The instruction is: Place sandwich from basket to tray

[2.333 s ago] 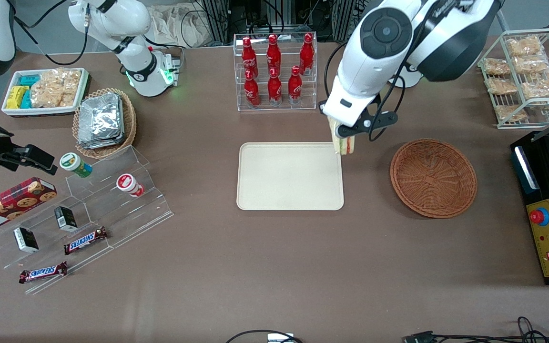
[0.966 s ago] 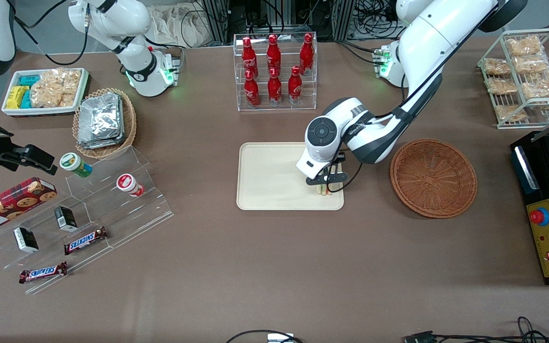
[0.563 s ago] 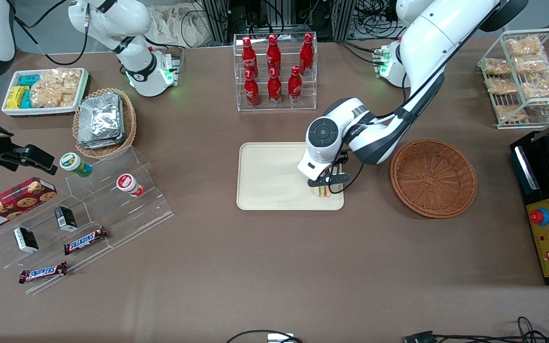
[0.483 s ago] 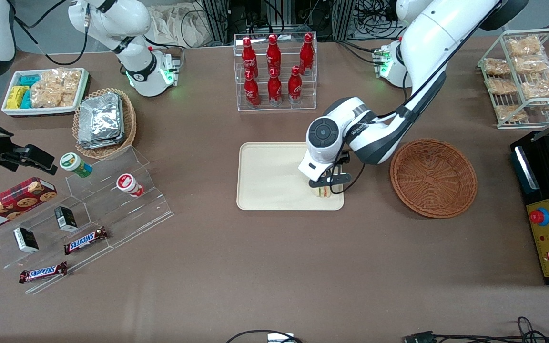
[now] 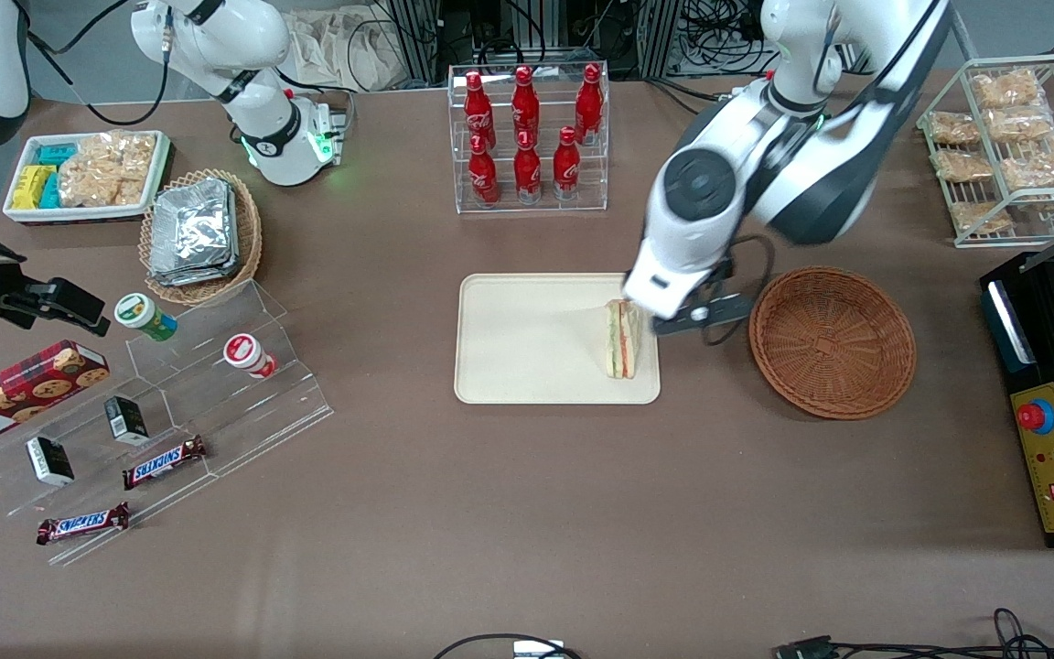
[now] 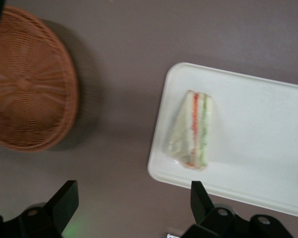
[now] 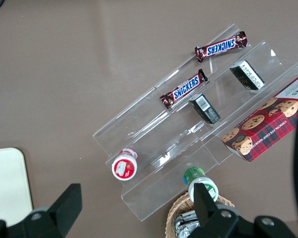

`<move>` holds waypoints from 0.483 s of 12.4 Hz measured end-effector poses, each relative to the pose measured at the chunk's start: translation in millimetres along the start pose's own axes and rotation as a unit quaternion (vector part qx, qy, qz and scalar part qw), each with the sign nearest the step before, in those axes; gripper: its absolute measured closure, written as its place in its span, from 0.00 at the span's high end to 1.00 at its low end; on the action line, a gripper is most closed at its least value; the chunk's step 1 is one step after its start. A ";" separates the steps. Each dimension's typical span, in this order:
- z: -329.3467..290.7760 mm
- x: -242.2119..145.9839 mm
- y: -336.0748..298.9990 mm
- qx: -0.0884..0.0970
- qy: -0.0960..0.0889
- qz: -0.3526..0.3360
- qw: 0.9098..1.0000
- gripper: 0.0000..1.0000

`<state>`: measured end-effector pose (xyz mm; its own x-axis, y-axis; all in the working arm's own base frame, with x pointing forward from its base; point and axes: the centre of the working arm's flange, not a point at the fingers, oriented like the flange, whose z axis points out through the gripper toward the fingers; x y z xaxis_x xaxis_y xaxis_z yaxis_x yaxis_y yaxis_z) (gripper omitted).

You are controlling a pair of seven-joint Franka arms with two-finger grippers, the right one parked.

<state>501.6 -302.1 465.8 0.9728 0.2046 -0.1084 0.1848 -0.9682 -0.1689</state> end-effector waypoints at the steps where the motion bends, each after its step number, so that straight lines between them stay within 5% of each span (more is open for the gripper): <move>1: -19.8 5.9 -31.8 -0.001 0.003 -0.006 1.000 1.00; 6: -45.7 51.2 -232.9 -0.044 0.000 -0.015 0.999 1.00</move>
<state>514.7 -72.7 544.3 0.9666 0.2336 -0.1050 0.2252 -0.9705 -0.0861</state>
